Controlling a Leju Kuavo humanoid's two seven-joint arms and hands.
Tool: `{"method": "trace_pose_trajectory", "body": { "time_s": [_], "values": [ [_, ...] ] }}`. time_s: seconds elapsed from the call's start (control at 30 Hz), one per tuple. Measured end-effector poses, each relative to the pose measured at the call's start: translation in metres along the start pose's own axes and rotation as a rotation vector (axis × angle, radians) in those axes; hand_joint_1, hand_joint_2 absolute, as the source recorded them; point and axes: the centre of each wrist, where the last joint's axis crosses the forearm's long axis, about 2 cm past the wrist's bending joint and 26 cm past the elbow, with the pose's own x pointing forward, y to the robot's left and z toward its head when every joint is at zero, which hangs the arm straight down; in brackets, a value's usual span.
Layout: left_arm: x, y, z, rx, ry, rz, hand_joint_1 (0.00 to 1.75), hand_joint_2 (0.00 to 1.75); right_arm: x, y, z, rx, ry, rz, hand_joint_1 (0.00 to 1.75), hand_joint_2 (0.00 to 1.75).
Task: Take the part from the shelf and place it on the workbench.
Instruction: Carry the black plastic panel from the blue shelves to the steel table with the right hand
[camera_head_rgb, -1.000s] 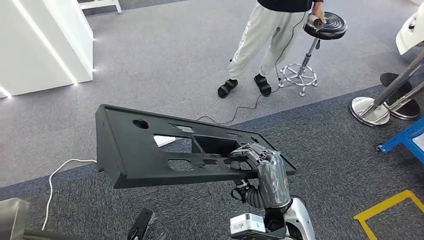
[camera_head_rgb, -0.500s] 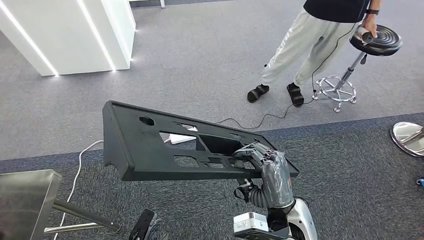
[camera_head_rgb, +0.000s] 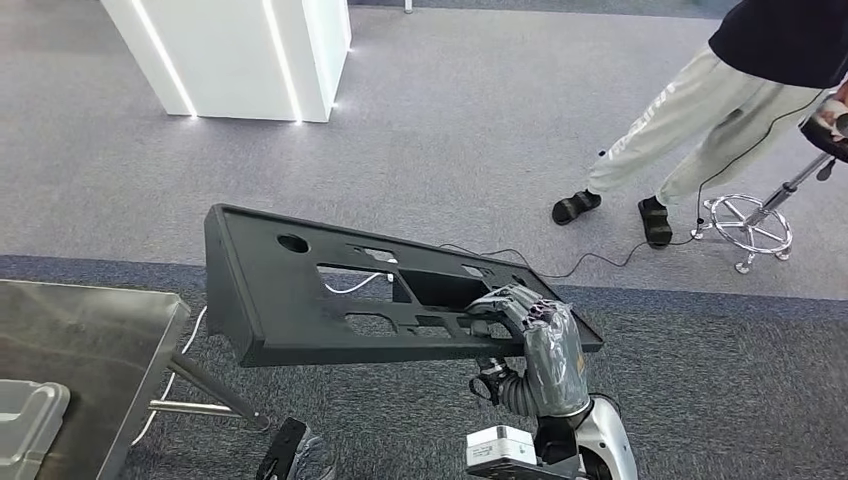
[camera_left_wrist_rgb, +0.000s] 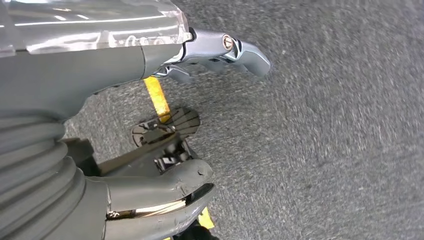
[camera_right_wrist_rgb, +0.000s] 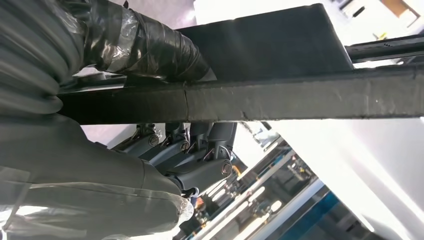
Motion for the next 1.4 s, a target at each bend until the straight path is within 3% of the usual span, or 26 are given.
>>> {"method": "trace_pose_trajectory", "body": {
  "time_s": [1.4],
  "values": [
    [0.0005, -0.0020, -0.0002, -0.007, -0.006, 0.164, 0.00, 1.75, -0.0005, -0.0048, 0.0028, -0.010, 0.005, 0.007, 1.75, 1.75]
  ]
}}
